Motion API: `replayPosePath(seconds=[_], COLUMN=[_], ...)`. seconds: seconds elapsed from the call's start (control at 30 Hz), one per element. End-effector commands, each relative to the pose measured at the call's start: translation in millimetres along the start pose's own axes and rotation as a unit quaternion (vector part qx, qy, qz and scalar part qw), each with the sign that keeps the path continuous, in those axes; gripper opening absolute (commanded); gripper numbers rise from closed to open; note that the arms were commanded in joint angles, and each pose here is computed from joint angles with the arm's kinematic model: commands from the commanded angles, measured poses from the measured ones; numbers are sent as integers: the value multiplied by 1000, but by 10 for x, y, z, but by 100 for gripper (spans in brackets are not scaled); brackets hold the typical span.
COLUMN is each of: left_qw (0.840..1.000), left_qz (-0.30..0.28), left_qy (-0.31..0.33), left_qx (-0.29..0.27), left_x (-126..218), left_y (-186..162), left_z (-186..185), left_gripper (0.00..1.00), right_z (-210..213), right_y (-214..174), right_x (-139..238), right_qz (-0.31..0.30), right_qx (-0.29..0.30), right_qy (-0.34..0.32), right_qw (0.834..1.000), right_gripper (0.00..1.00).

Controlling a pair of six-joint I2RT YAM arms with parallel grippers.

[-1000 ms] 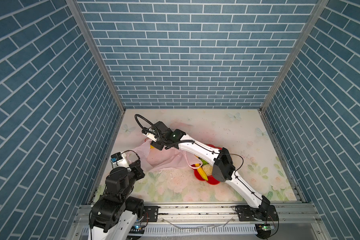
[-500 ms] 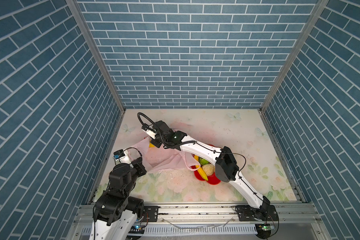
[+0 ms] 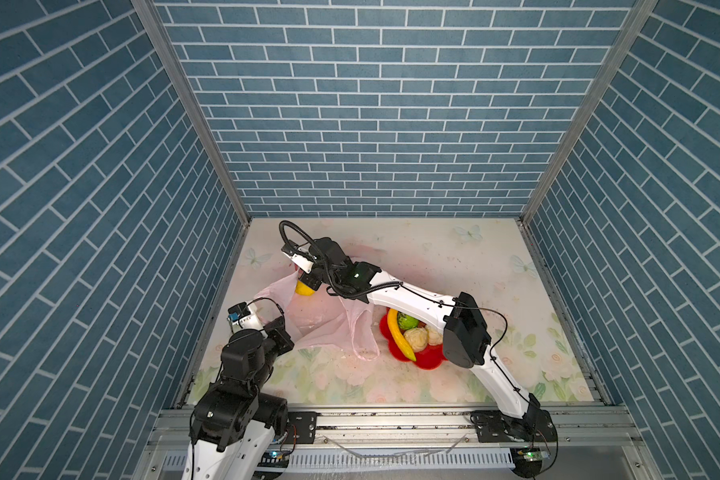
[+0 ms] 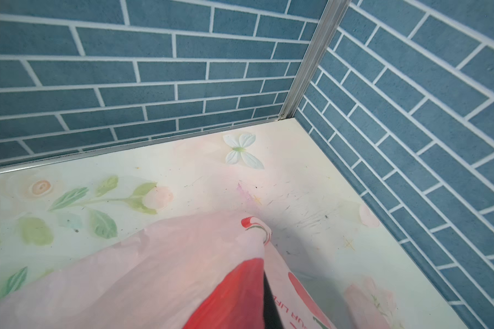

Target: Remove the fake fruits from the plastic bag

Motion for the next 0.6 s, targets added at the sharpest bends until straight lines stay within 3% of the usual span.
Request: replayPosePath(seconds=[0.0, 0.57], left_qw=[1000, 1000], left_qz=[1, 0], left_qy=[0, 21], left_qx=[3, 14], left_x=[-24, -162], left_y=[-31, -135], left_z=[28, 186], left_gripper=[3, 3], right_z=[-144, -282], right_y=[238, 456], right_x=[192, 416], right_qz=[-31, -67], right_qx=[21, 49], right_qy=[-24, -54], right_qw=[999, 995], right_gripper=[3, 2])
Point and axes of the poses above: each gripper's point midway between its finger pads, its own x axis back along the fingers, its own z axis along the line the jaws close on, y = z × x, the point moved 4 cm from there along x, back along the fingers, and after that the axes turned 13 degrees about x, right-handed, at the moved point
